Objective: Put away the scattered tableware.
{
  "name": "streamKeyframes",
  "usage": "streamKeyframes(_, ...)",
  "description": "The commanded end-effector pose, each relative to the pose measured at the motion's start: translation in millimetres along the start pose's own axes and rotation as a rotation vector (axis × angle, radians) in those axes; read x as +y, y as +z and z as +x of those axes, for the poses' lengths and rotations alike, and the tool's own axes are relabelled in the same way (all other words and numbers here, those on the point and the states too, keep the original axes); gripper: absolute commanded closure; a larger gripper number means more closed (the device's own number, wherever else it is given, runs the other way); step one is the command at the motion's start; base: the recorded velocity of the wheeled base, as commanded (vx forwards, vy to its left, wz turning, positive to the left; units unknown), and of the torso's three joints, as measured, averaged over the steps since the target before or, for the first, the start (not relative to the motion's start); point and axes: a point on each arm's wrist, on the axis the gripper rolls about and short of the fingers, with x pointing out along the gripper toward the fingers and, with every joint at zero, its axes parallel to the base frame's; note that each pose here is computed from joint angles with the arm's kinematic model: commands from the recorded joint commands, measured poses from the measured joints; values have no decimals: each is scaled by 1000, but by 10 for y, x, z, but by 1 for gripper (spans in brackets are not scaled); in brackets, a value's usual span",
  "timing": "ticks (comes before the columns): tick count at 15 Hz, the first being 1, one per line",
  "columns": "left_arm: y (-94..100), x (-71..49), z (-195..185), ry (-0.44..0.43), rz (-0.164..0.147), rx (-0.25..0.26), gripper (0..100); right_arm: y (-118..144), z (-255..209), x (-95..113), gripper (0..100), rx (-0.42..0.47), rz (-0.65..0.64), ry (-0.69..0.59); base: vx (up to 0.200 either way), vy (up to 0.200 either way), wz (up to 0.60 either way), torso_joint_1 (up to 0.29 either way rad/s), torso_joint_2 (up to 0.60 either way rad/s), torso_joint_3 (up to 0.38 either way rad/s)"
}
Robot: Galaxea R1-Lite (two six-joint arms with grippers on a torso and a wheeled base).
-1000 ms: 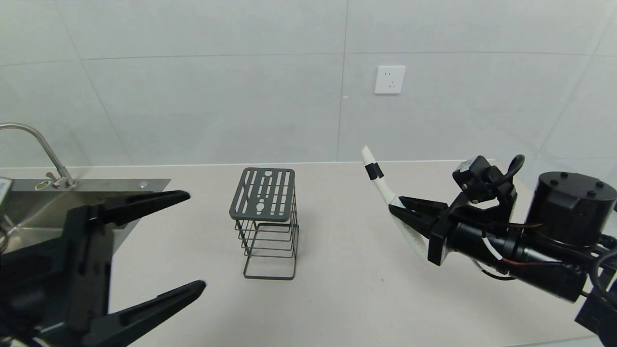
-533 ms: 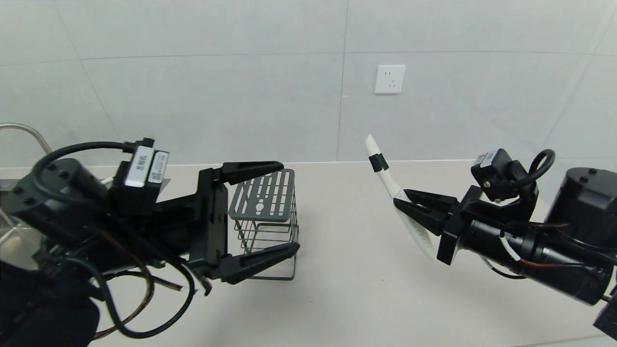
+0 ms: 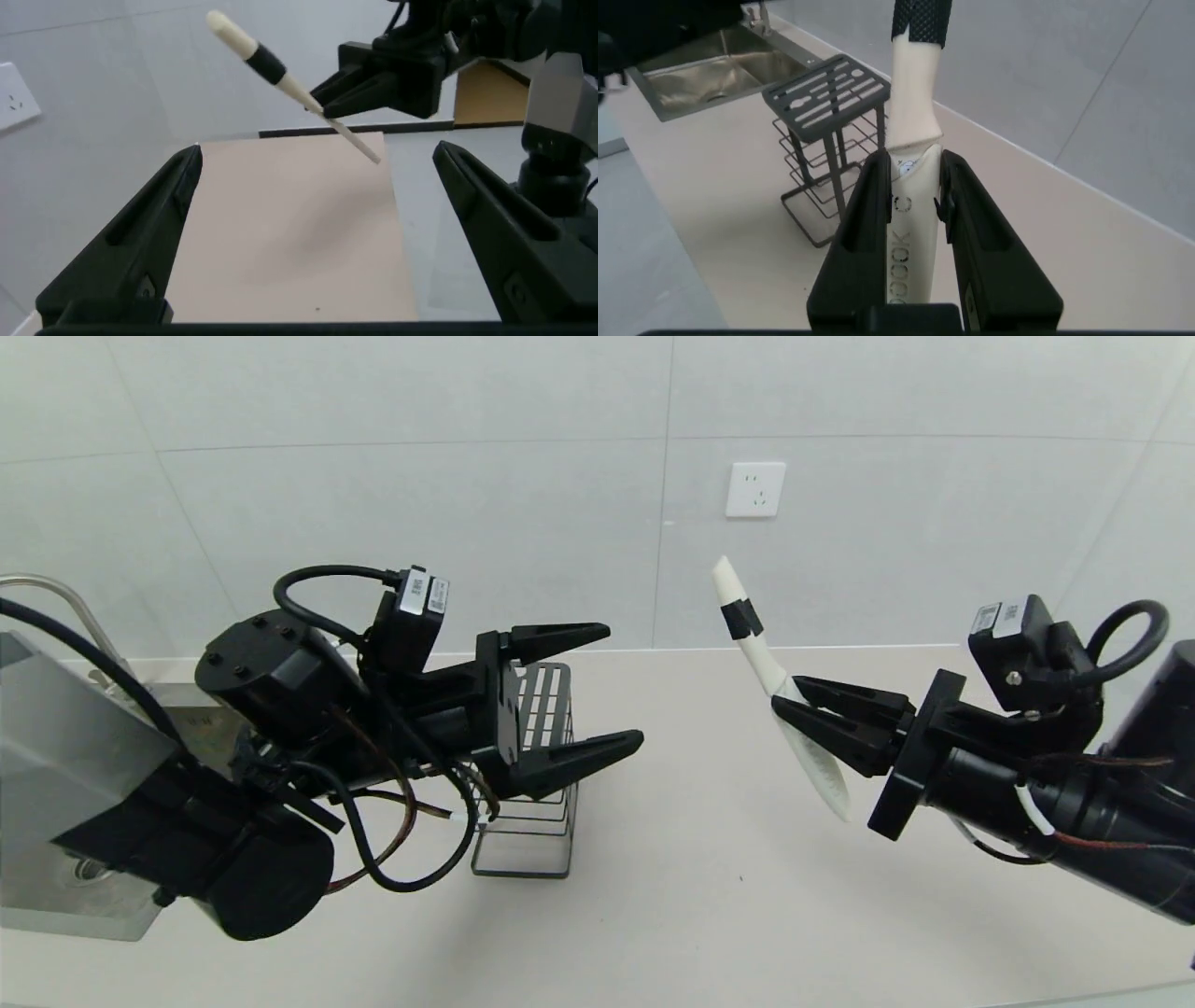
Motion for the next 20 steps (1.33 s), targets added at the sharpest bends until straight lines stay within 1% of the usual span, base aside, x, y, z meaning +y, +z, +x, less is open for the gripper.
streamKeyframes(1, -115, 150, 120, -3, -25, -9, 0, 47, 17, 38, 100, -20, -6, 19, 0, 0, 0, 0, 0, 0)
streamKeyframes(3, -139, 242, 215, -12, -48, -27, 0, 64, 27, 49, 100, -27, -7, 26, 0, 0, 0, 0, 0, 0)
streamKeyframes(4, -134, 264, 288, -25, -50, -41, 0, 63, 26, 45, 100, -27, -7, 24, 0, 0, 0, 0, 0, 0)
streamKeyframes(5, -114, 250, 365, -45, -52, -55, 0, 60, 30, 49, 100, -25, -7, 26, 0, 0, 0, 0, 0, 0)
streamKeyframes(8, -91, 201, 472, -76, -65, -71, 0, 80, 34, 84, 100, -38, -10, 41, 0, 0, 0, 0, 0, 0)
streamKeyframes(11, -49, 189, 530, -86, -76, -87, 0, 105, 43, 133, 100, -49, -12, 61, 0, 0, 0, 0, 0, 0)
streamKeyframes(12, -28, 181, 577, -97, -91, -97, 0, 114, 45, 143, 100, -58, -14, 67, 0, 0, 0, 0, 0, 0)
streamKeyframes(13, -17, 158, 626, -111, -109, -104, 0, 142, 54, 147, 100, -108, -29, 75, 0, 0, 0, 0, 0, 0)
streamKeyframes(14, -31, 155, 670, -121, -125, -107, 0, 101, 73, 145, 100, -121, -30, 91, 0, 0, 0, 0, 0, 0)
streamKeyframes(15, -35, 147, 719, -132, -124, -114, 0, 57, 85, 136, 100, -113, -28, 89, 0, 0, 0, 0, 0, 0)
streamKeyframes(16, -43, 149, 761, -140, -122, -120, 0, 34, 103, 135, 100, -128, -33, 87, 0, 0, 0, 0, 0, 0)
streamKeyframes(17, -31, 157, 786, -145, -116, -127, 0, 23, 121, 136, 100, -132, -31, 88, 0, 0, 0, 0, 0, 0)
streamKeyframes(20, 13, 177, 831, -153, -116, -144, 0, 29, 128, 141, 100, -136, -32, 92, 0, 0, 0, 0, 0, 0)
